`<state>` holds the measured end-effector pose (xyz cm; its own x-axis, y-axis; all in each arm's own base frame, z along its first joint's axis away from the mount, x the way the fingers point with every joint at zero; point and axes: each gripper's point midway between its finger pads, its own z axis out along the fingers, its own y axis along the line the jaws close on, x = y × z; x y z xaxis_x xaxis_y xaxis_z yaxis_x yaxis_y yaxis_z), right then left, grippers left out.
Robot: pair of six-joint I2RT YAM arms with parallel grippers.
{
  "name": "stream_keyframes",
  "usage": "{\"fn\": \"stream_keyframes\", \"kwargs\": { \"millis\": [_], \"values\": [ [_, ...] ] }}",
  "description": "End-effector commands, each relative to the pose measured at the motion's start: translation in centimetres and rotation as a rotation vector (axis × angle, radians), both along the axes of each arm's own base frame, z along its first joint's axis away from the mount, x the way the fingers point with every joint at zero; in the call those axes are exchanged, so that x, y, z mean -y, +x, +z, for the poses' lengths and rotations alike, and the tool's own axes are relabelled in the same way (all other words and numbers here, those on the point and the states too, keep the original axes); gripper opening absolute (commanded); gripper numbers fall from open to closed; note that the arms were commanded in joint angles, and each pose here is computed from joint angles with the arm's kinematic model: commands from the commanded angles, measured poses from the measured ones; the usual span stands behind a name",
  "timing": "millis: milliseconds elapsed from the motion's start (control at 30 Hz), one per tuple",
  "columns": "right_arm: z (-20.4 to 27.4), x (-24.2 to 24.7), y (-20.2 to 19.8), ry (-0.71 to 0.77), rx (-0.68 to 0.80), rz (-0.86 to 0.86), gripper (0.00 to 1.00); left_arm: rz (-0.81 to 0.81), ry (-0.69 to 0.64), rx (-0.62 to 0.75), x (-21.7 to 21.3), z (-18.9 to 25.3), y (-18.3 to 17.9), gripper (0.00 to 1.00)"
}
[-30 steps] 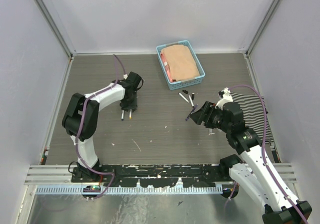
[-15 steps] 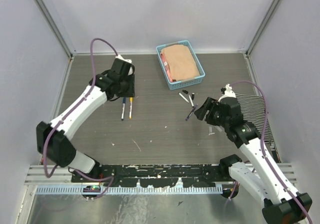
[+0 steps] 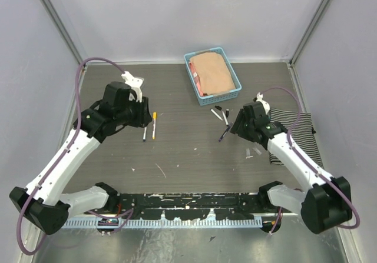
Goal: Insert the pens into the pen caps
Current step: Pick up the pen from the center of the board.
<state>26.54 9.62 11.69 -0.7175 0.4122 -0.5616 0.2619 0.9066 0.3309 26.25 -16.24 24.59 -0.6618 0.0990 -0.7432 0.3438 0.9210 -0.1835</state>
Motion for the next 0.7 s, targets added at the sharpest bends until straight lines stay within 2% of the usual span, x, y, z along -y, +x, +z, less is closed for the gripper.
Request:
{"fn": "stream_keyframes", "kwargs": {
  "millis": [0, 233, 433, 667],
  "values": [
    [1.4, -0.9, 3.9, 0.030, 0.072, -0.048, 0.57, -0.063, 0.005, 0.010, 0.7, -1.0, 0.1, 0.46],
    [-0.9, -1.1, 6.4, -0.052, -0.005, -0.116, 0.59, -0.022, 0.047, -0.011, -0.1, -2.1, 0.4, 0.42],
    [-3.1, -1.2, 7.4, -0.113, -0.056, -0.152, 0.59, 0.003, 0.040, 0.028, -0.6, -1.5, 0.5, 0.44],
    [-4.5, -2.2, 8.6, -0.135, -0.076, -0.145, 0.51, 0.013, 0.049, 0.021, -0.8, -1.7, 0.6, 0.44]
  ]
}}
